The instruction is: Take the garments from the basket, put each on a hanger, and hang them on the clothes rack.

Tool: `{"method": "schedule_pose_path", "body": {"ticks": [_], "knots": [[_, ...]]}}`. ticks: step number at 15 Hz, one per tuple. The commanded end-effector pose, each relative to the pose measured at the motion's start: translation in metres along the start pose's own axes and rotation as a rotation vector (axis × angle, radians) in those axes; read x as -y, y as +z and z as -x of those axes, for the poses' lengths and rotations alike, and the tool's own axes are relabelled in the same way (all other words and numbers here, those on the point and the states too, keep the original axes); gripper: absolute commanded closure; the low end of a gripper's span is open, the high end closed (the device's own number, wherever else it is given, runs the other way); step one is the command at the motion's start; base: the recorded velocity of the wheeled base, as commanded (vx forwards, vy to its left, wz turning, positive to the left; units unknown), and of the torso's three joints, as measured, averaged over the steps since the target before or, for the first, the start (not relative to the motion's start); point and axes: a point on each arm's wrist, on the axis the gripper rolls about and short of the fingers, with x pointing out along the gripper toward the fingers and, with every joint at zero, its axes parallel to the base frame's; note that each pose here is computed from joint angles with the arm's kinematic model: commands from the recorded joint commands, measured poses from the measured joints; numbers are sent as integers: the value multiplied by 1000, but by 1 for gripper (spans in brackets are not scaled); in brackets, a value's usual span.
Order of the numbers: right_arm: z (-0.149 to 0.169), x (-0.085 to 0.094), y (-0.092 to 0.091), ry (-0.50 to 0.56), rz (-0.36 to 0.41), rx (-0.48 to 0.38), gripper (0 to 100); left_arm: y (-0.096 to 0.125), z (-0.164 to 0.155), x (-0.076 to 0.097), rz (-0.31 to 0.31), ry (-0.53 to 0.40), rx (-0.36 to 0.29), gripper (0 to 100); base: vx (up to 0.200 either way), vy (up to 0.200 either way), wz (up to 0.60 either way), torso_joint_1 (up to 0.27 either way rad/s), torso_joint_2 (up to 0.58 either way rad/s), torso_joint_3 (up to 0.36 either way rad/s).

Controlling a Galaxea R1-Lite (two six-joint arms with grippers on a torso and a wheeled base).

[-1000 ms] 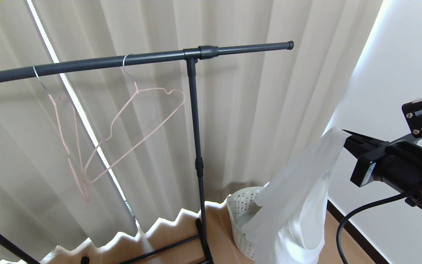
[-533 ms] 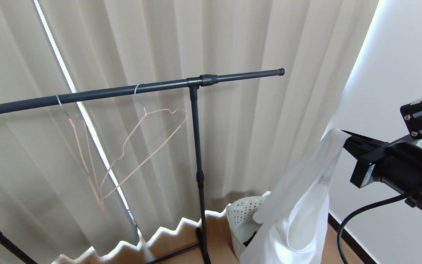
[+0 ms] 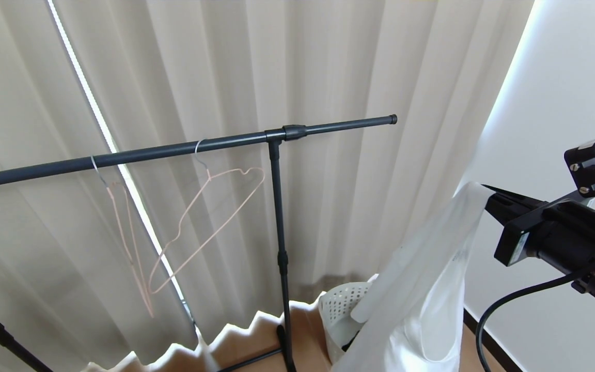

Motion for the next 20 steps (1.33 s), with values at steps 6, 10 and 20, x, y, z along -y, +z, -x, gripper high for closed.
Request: {"method": "schedule_pose_path", "body": {"ticks": [6,10,20], "knots": [[0,0,-1,0,1,-2,100,0,0,0,0,1,1,0,0,0,0,160,-345,-183],[1,0,-2,1,23,-5,100,0,0,0,0,2,1,0,0,0,0,80,-175,-88],[1,0,-3,1,29,-6,100,0,0,0,0,2,1,0,0,0,420,3,1,1]]}}
